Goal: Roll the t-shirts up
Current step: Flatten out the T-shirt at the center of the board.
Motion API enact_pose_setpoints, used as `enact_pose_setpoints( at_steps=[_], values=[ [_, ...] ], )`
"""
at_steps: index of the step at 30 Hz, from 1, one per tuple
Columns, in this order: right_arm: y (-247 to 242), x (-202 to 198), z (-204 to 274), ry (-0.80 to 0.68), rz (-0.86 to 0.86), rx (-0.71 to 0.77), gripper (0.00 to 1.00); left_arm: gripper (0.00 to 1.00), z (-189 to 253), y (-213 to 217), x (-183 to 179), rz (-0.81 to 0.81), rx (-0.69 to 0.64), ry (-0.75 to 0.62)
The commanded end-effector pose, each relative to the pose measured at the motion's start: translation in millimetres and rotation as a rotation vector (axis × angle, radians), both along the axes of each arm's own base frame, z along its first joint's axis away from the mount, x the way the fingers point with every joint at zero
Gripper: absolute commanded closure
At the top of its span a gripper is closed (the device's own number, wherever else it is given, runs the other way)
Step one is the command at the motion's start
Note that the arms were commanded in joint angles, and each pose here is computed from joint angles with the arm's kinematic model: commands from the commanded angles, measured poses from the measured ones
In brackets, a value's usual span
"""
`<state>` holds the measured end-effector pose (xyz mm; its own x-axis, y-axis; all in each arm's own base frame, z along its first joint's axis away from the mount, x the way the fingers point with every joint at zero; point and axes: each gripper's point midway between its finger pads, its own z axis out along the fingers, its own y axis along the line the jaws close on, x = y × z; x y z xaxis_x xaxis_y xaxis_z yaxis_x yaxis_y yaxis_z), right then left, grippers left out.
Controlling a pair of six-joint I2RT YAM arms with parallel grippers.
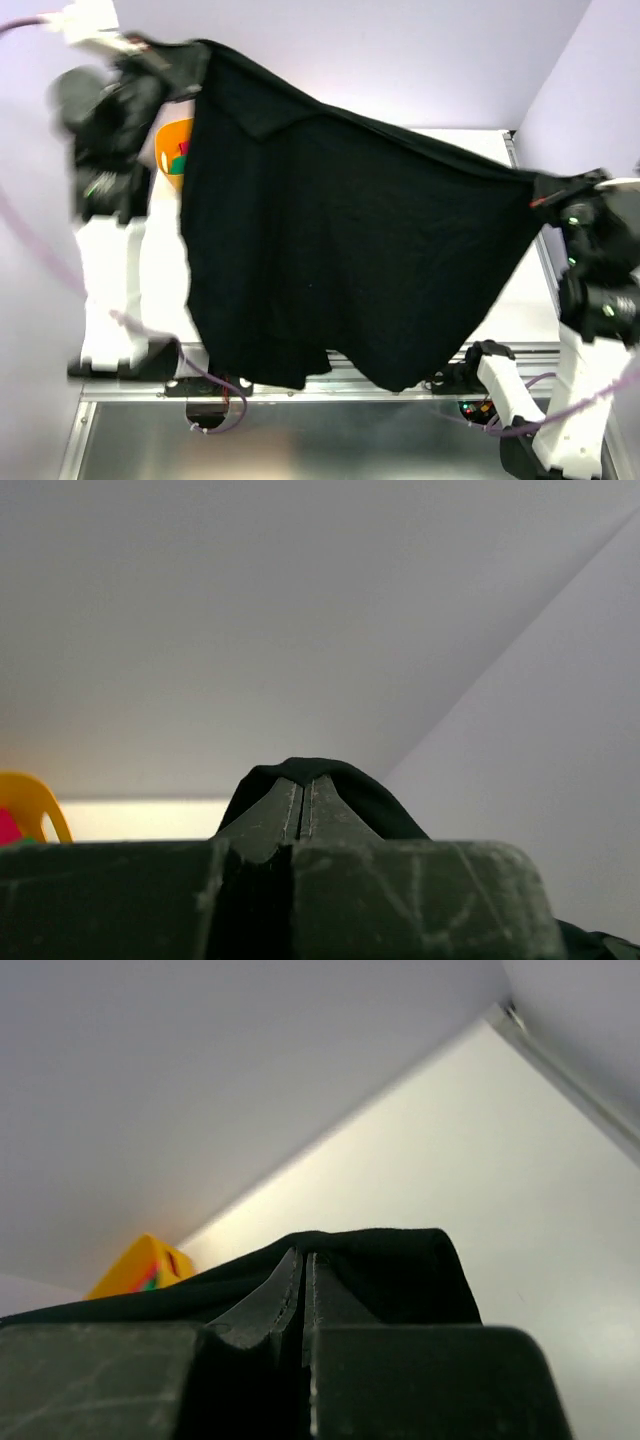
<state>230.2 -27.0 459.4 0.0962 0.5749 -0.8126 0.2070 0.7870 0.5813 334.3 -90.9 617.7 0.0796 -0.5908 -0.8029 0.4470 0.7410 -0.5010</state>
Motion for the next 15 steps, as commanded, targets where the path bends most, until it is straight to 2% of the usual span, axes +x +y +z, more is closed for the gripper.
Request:
enact_pose_setpoints(
  at_steps=[1,3,4,6,7,9,10,12,13,15],
  values=[
    [-33,18,-98,0.278,-0.168,0.048,0.99,1.0,-71,-36,91,-0.006,0.046,0.133],
    [-39,28,-130,0.341,-0.189,0.059,0.99,1.0,-105,-56,120,-0.023,0.083,0.199],
    [-41,36,-154,0.385,-0.196,0.068,0.99,1.0,-141,-73,149,-0.045,0.103,0.271],
    [-47,57,-178,0.424,-0.212,0.083,0.99,1.0,-179,-86,178,-0.056,0.121,0.34],
    [-49,64,-198,0.467,-0.216,0.089,0.99,1.0,-217,-94,206,-0.059,0.135,0.408],
    [-58,79,-218,0.51,-0.249,0.086,0.99,1.0,-254,-101,232,-0.059,0.144,0.467],
    [-65,95,-240,0.558,-0.268,0.09,0.99,1.0,-298,-108,253,-0.063,0.153,0.538],
    [-73,114,-255,0.601,-0.292,0.082,0.99,1.0,-313,-113,273,-0.065,0.148,0.552],
    [-79,129,-279,0.655,-0.308,0.088,0.99,1.0,-330,-117,289,-0.067,0.142,0.568],
    [-87,149,-285,0.678,-0.325,0.078,0.99,1.0,-345,-120,300,-0.071,0.143,0.588]
  ],
)
